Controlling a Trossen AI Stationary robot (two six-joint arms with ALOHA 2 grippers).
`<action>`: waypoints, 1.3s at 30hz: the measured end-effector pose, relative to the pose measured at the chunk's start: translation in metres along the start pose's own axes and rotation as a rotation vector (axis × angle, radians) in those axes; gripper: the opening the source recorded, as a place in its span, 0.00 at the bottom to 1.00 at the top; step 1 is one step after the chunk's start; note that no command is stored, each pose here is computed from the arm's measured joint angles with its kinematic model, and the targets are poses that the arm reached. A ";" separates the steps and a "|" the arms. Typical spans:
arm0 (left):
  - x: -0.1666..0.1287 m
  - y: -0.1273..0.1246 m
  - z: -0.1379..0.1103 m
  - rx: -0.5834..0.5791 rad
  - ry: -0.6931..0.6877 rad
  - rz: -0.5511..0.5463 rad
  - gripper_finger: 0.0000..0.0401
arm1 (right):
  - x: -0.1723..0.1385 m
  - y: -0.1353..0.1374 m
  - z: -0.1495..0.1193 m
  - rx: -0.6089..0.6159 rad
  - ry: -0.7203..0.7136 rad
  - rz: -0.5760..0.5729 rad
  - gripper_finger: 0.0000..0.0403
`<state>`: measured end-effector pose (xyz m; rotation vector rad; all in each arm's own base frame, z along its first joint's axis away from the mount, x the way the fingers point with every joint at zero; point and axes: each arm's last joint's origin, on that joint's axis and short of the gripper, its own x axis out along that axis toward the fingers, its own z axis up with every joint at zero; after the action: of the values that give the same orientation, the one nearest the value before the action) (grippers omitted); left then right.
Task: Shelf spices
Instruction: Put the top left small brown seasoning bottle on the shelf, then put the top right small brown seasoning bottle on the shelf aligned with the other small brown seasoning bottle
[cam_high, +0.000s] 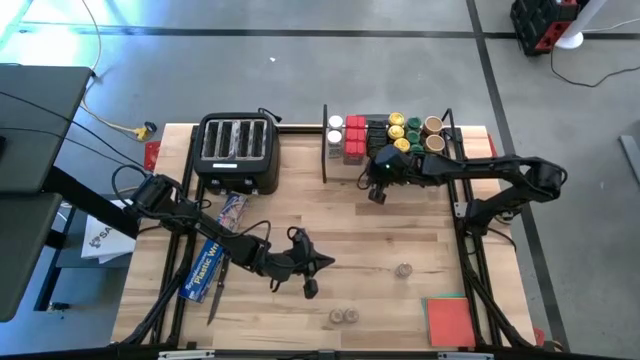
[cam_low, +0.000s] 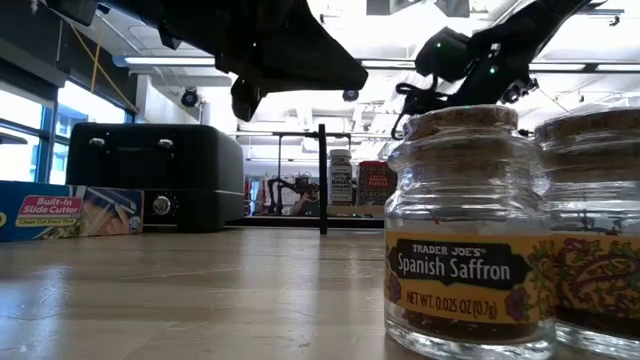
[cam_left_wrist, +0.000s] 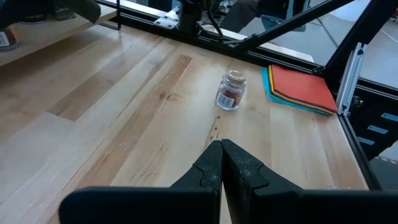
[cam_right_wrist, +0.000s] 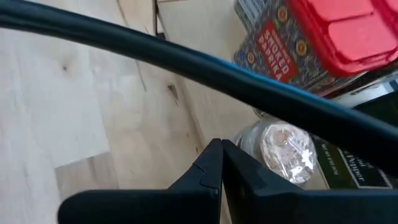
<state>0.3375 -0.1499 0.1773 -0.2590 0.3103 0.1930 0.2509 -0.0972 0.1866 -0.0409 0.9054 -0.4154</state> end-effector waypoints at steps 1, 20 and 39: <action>0.000 0.000 0.000 0.000 0.001 0.000 0.00 | -0.001 0.001 0.001 -0.002 -0.007 0.002 0.01; -0.002 -0.003 -0.002 0.005 0.004 -0.009 0.00 | -0.122 0.102 0.005 -0.218 -0.136 0.357 0.00; -0.001 -0.001 0.000 0.004 -0.002 0.005 0.00 | -0.154 0.180 -0.057 -0.233 0.275 0.718 0.15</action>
<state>0.3370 -0.1507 0.1773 -0.2537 0.3089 0.1978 0.1833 0.1332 0.2300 0.1290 1.1650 0.3630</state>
